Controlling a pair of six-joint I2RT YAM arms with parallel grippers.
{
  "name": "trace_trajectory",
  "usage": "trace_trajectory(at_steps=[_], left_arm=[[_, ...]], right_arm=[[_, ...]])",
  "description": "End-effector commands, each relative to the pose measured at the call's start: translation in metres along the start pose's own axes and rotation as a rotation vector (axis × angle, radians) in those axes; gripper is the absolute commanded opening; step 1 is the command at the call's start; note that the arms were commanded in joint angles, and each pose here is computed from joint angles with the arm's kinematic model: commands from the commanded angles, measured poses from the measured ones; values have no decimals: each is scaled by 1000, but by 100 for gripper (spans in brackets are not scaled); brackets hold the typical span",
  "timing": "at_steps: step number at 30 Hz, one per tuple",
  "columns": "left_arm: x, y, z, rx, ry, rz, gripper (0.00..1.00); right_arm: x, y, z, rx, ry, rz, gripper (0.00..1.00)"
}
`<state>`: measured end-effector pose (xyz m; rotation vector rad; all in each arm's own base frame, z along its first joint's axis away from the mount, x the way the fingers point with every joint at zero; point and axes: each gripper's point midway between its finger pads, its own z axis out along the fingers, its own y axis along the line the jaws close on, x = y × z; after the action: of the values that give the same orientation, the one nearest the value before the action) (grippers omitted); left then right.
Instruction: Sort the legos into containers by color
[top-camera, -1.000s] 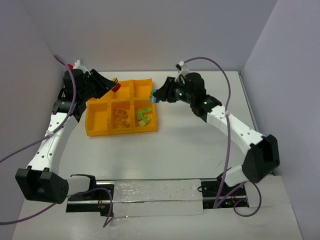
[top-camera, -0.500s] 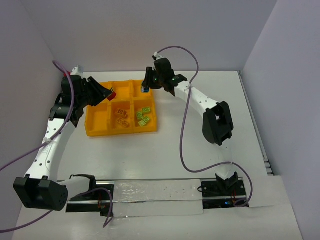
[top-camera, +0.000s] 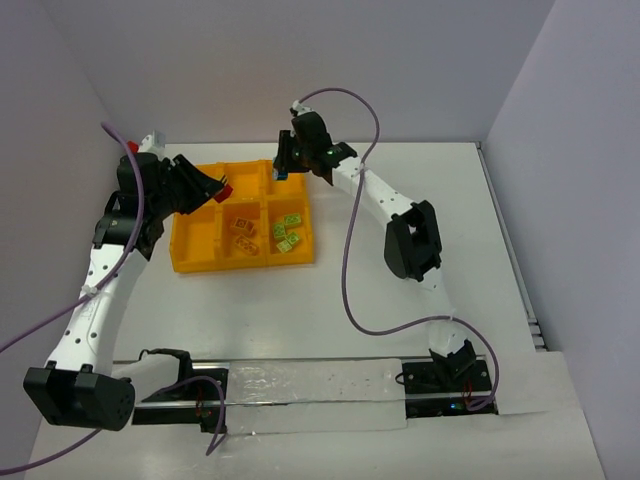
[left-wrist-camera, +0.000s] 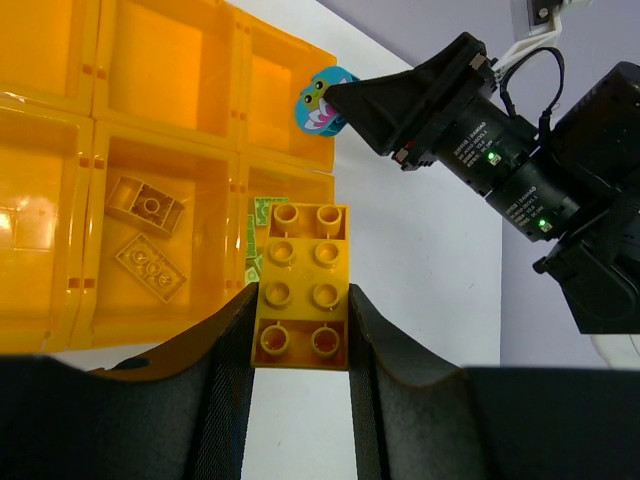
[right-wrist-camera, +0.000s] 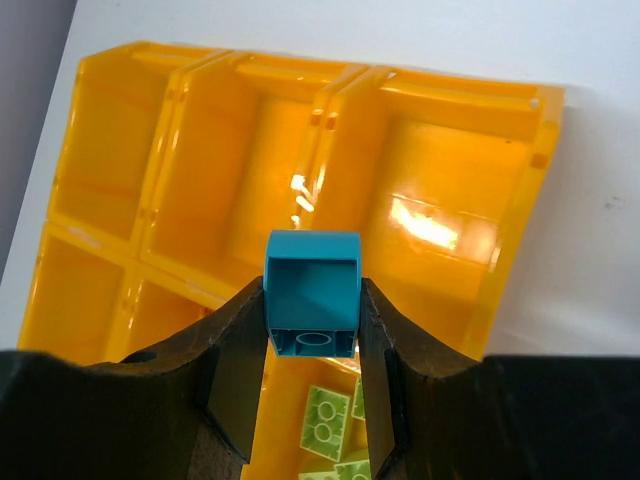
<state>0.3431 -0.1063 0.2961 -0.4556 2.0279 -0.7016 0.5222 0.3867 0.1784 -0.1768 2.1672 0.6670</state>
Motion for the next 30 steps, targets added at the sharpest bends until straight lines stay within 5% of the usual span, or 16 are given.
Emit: trace_trajectory(at_steps=[1,23,25,27,30], left_arm=[[-19,0,-12,-29,-57,32,0],[-18,1,-13,-24,-38,37,0],[-19,1,-12,-26,-37,35,0],[-18,1,-12,-22,-38,34,0],[-13,4,-5,-20,-21,25,0]], right_arm=[[-1,43,-8,-47,-36,-78,0],[4,-20,43,94,-53,-45,1],[5,-21,44,92,-48,-48,21],[4,-18,43,77,-43,-52,54],[-3,-7,32,51,-53,-60,76]])
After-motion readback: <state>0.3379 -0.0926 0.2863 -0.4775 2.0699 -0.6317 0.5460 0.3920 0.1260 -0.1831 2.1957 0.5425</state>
